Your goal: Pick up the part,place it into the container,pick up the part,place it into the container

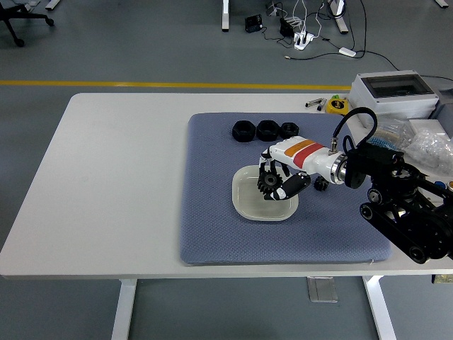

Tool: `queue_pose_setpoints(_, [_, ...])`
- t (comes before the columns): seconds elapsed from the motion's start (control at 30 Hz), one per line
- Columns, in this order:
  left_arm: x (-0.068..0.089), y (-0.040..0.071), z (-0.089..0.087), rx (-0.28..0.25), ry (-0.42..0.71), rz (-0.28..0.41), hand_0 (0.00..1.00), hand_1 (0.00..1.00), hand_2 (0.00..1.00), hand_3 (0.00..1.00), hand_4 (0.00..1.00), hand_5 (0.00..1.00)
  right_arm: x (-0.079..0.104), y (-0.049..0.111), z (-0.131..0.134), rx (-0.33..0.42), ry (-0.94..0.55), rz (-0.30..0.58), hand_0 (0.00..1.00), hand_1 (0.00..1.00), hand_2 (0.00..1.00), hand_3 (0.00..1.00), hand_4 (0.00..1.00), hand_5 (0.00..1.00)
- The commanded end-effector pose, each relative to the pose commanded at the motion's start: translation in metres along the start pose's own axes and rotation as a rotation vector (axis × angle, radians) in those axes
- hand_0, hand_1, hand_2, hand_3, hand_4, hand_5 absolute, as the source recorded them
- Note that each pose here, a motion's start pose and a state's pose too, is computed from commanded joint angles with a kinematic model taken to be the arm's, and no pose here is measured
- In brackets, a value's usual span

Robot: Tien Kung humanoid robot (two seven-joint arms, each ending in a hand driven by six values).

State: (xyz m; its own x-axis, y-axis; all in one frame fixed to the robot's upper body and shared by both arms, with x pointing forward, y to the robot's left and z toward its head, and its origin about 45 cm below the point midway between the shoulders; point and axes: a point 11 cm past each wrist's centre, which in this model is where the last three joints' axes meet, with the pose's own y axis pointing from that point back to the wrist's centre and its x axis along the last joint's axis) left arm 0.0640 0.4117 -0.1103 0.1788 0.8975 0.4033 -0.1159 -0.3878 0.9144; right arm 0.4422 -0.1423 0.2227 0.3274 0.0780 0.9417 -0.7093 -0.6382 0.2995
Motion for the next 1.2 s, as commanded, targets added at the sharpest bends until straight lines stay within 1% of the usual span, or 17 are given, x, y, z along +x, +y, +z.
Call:
queue_pose_setpoints(0.17, [0.001, 0.0, 0.0, 0.0, -0.002, 0.001, 0.731, 0.74, 0.772, 0.686, 0.723, 0.679, -0.009, -0.013, -0.001, -0.029, 0.035, -0.026, 0.132, 0.313, 0.405, 0.474, 0.79, 0.261])
queue_pose_setpoints(0.2, [0.001, 0.0, 0.001, 0.0, -0.003, 0.001, 0.73, 0.741, 0.772, 0.687, 0.724, 0.68, -0.01, -0.015, 0.0, -0.034, 0.039, -0.029, 0.12, 0.353, 0.453, 0.489, 0.862, 0.313])
queue_pose_setpoints(0.37, [0.001, 0.0, 0.001, -0.002, -0.001, 0.002, 0.73, 0.741, 0.772, 0.687, 0.724, 0.68, -0.014, -0.02, 0.004, -0.046, 0.103, -0.056, 0.12, 0.353, 0.453, 0.489, 0.862, 0.313])
queue_pose_setpoints(0.4, [0.001, 0.0, 0.002, -0.002, 0.0, 0.003, 0.731, 0.74, 0.771, 0.687, 0.724, 0.679, -0.015, -0.02, 0.005, -0.045, 0.116, -0.065, 0.159, 0.42, 0.58, 0.75, 0.998, 0.354])
queue_pose_setpoints(0.57, [0.002, 0.0, 0.001, -0.002, -0.001, 0.003, 0.731, 0.74, 0.771, 0.687, 0.724, 0.679, -0.022, -0.018, 0.006, -0.029, 0.158, -0.126, 0.159, 0.42, 0.58, 0.75, 0.998, 0.354])
queue_pose_setpoints(0.6, [0.002, 0.0, 0.002, -0.002, -0.002, 0.004, 0.731, 0.74, 0.771, 0.687, 0.724, 0.679, -0.023, -0.018, 0.005, -0.027, 0.16, -0.128, 0.174, 0.418, 0.654, 0.888, 0.998, 0.374])
queue_pose_setpoints(0.77, [0.002, 0.0, 0.001, -0.001, -0.006, 0.005, 0.731, 0.74, 0.771, 0.687, 0.724, 0.679, -0.018, -0.018, 0.003, -0.01, 0.16, -0.11, 0.174, 0.418, 0.654, 0.888, 0.998, 0.374])
queue_pose_setpoints(0.8, [0.003, 0.0, 0.001, 0.0, -0.007, 0.005, 0.73, 0.74, 0.77, 0.687, 0.724, 0.677, -0.016, -0.018, 0.002, -0.009, 0.156, -0.098, 0.176, 0.406, 0.661, 0.941, 0.998, 0.375])
queue_pose_setpoints(0.83, [0.003, 0.0, 0.001, 0.0, -0.008, 0.006, 0.73, 0.74, 0.77, 0.687, 0.724, 0.677, -0.013, -0.017, 0.002, -0.008, 0.151, -0.085, 0.176, 0.406, 0.661, 0.941, 0.998, 0.375])
queue_pose_setpoints(0.93, [0.003, 0.0, 0.0, 0.001, -0.008, 0.007, 0.73, 0.74, 0.77, 0.687, 0.724, 0.677, 0.0, -0.015, 0.002, -0.006, 0.121, -0.039, 0.176, 0.406, 0.661, 0.941, 0.998, 0.375])
queue_pose_setpoints(1.03, [0.004, 0.0, -0.001, 0.002, -0.008, 0.008, 0.731, 0.74, 0.77, 0.688, 0.724, 0.677, 0.017, -0.011, 0.004, -0.002, 0.127, 0.001, 0.173, 0.394, 0.659, 0.935, 0.998, 0.387])
queue_pose_setpoints(1.17, [0.004, 0.0, -0.001, 0.004, -0.01, 0.01, 0.731, 0.74, 0.77, 0.688, 0.724, 0.677, 0.034, -0.007, 0.011, -0.013, 0.146, 0.025, 0.173, 0.394, 0.659, 0.935, 0.998, 0.387])
queue_pose_setpoints(1.2, [0.005, 0.0, -0.001, 0.004, -0.01, 0.01, 0.73, 0.738, 0.77, 0.687, 0.725, 0.677, 0.035, -0.006, 0.014, -0.021, 0.151, 0.023, 0.191, 0.418, 0.659, 0.836, 0.998, 0.379])
